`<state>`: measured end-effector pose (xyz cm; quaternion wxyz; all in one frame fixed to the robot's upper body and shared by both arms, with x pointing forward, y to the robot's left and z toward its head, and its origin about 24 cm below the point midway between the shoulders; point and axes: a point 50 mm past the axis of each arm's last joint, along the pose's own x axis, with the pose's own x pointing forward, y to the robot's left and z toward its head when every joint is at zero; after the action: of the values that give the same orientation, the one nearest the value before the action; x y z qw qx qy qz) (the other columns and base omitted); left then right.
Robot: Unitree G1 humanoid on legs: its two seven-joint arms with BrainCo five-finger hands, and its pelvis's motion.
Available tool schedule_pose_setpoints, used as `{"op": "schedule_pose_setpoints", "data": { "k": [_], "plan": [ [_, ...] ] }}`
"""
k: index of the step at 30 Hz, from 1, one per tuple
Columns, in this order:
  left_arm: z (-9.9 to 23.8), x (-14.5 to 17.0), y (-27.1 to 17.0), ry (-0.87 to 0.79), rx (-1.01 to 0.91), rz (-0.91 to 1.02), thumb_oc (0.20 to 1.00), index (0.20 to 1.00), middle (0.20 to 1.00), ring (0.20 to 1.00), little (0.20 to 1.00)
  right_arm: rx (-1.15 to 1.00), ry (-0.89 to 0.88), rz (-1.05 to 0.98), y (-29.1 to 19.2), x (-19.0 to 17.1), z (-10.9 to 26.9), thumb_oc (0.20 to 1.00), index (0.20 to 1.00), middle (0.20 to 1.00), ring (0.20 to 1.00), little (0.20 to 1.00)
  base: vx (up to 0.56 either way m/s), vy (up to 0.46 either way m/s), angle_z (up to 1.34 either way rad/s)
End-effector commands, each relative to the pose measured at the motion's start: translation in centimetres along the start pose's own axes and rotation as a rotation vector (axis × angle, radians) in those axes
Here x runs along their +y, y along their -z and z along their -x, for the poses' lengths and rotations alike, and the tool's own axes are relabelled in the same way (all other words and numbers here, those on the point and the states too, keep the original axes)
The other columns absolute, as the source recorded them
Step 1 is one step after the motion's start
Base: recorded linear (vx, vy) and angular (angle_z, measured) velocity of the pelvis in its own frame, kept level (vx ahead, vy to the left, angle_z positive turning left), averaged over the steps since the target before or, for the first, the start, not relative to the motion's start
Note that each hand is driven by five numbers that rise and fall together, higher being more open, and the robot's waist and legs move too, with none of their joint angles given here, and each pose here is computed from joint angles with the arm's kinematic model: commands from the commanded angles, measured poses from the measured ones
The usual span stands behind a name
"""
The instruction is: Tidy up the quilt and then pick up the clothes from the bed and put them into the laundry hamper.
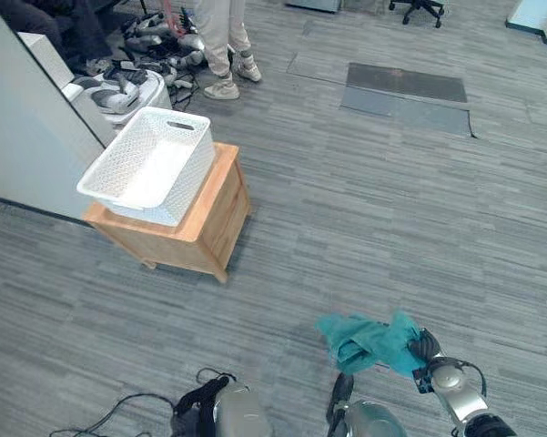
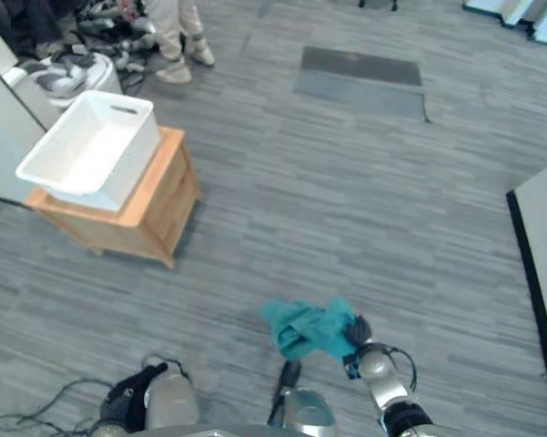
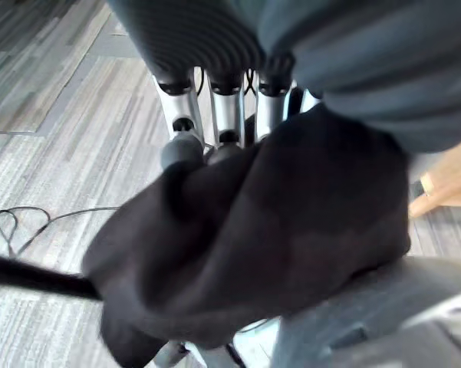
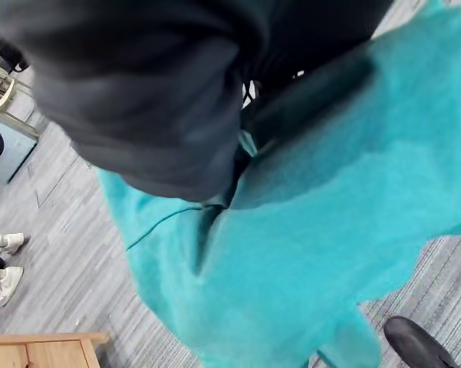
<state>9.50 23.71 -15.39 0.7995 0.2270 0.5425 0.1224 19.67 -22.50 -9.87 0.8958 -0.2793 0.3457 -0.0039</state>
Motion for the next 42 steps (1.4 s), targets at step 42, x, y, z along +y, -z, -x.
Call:
{"op": "schedule_pose_setpoints", "data": {
  "k": [42],
  "plan": [
    [-0.4,1.8,-2.2,-0.012,-0.118,-0.101,0.200,0.200,0.200,0.200,0.200,-0.290,0.157,0.092,-5.6,-5.1,0.6,0.200,0.200,0.200,0.200,0.200,0.38,-0.200,0.69]
  ]
}}
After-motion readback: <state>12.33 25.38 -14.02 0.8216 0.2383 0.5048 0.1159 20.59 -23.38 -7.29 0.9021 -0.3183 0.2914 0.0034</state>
